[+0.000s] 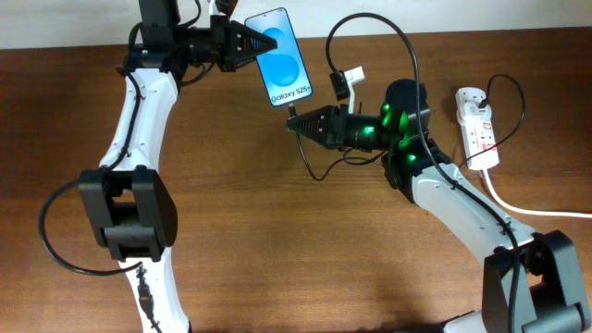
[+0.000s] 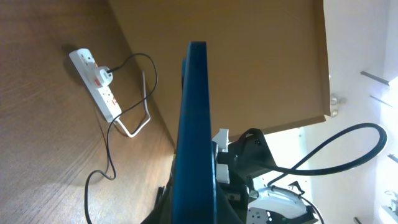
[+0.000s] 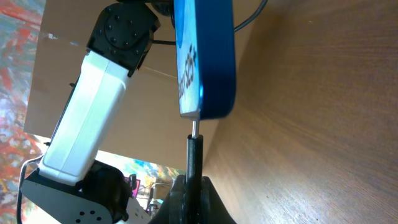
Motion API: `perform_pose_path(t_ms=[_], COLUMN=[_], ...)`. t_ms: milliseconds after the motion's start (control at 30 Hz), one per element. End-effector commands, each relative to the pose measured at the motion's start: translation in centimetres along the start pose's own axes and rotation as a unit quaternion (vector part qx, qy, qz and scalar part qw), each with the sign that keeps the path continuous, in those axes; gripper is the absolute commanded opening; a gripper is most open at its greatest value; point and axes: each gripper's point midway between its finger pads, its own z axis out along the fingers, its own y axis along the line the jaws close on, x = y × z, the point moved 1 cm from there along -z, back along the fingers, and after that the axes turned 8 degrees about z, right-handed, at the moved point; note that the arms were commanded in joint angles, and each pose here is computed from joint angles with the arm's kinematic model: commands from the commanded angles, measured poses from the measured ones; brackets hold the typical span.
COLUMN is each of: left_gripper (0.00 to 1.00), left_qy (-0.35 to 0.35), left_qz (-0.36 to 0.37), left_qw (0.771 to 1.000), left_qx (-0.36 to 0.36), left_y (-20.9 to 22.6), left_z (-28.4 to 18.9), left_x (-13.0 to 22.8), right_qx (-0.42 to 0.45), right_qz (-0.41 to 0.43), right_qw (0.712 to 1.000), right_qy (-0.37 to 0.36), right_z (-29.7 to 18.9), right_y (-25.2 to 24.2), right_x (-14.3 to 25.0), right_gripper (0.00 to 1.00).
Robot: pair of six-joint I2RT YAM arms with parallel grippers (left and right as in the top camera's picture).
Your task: Plug charger to phone and switch on socket
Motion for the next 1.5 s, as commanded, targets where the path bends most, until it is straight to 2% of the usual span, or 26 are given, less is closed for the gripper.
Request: perform_pose_path(t_ms=[0,533,1467], left_gripper=[0.0,0.0,0.0], left_qy=[0.009,0.009,0.015], left_qz=[0.016,0.016,0.016], left_qw=[1.0,1.0,1.0], left_qx=[0.013,0.013,0.016], left_y=[-1.4,-1.4,-1.5], left_z=[0.1,0.1,0.8], left_x=[0.1,0.1,0.3], right_qx=[0.005,0.011,0.005], right_qz=[0.004,0.011,0.006], right_qw=[1.0,0.998,0.999], right_qy=[-0.016,-0.053,-0.031], right_z=[0.1,-1.1,0.0], right_y=[-0.2,-0.5,-0.1], right_x=[-0.5,-2.3,-1.1], right_gripper=[0.04,0.04,0.04])
